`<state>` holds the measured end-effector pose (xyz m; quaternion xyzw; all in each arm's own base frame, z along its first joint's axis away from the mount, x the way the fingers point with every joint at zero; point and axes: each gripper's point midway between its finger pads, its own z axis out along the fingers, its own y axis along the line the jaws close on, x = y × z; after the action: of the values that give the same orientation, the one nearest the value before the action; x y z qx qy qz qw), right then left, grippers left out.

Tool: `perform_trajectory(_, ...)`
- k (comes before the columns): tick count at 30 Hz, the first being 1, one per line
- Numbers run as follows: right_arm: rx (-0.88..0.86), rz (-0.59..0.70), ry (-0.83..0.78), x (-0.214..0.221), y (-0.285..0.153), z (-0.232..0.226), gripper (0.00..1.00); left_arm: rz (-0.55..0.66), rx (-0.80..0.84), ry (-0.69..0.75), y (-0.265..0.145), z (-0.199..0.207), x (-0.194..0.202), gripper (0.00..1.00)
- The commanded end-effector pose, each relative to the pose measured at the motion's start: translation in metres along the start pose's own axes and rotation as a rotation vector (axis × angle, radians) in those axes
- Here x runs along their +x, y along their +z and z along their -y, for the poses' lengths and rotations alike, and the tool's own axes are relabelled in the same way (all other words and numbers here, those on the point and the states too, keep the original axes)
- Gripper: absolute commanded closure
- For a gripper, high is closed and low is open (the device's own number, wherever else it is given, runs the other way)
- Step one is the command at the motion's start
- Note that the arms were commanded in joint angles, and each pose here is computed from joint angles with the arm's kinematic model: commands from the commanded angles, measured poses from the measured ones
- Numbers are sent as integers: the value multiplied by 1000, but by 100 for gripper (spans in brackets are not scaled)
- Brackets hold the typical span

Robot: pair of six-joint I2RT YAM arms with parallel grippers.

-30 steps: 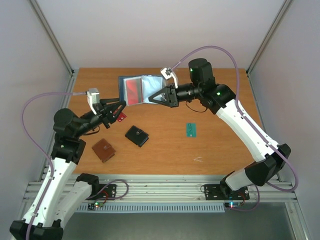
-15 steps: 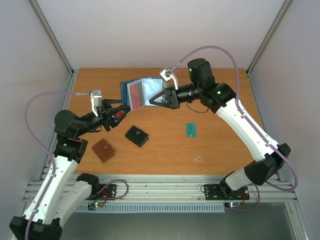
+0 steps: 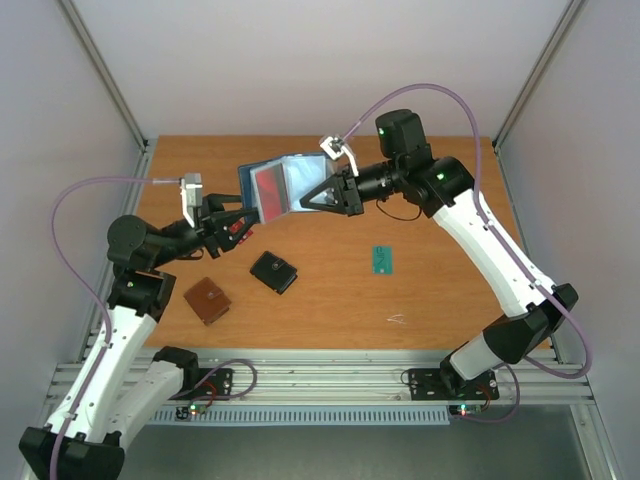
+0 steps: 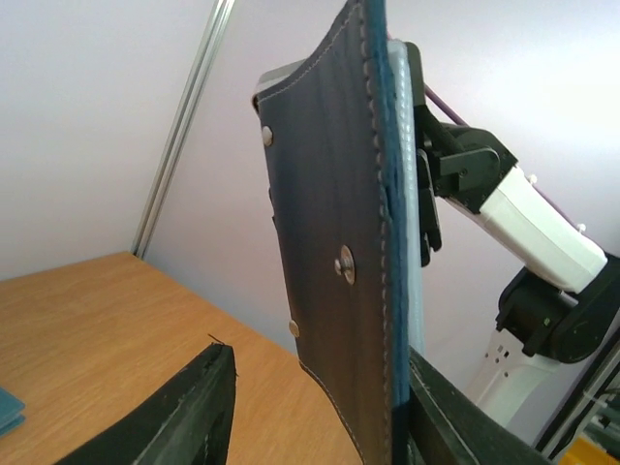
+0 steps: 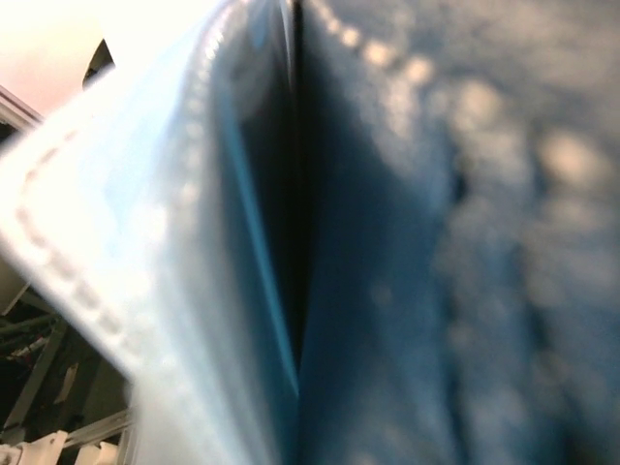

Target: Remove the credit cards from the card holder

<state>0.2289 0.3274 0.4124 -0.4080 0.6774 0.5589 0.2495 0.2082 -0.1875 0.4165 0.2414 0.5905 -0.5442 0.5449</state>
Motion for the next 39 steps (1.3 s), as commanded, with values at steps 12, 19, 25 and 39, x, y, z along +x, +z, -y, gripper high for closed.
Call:
perform_trajectory(12,-41,16,-23,-8,-15,5,99,-6,17,46,4,-1,-4,65)
perform_trajectory(19,-26,14,-21,-7,-14,9,99,-32,70,68,10,8,2,47)
perform_trajectory(25,-16,3,-21,-6,-12,14,99,-29,80,66,8,10,2,30)
perform_trajectory(39,34,-22,-14,-5,-9,24,99,-27,54,45,6,4,2,47)
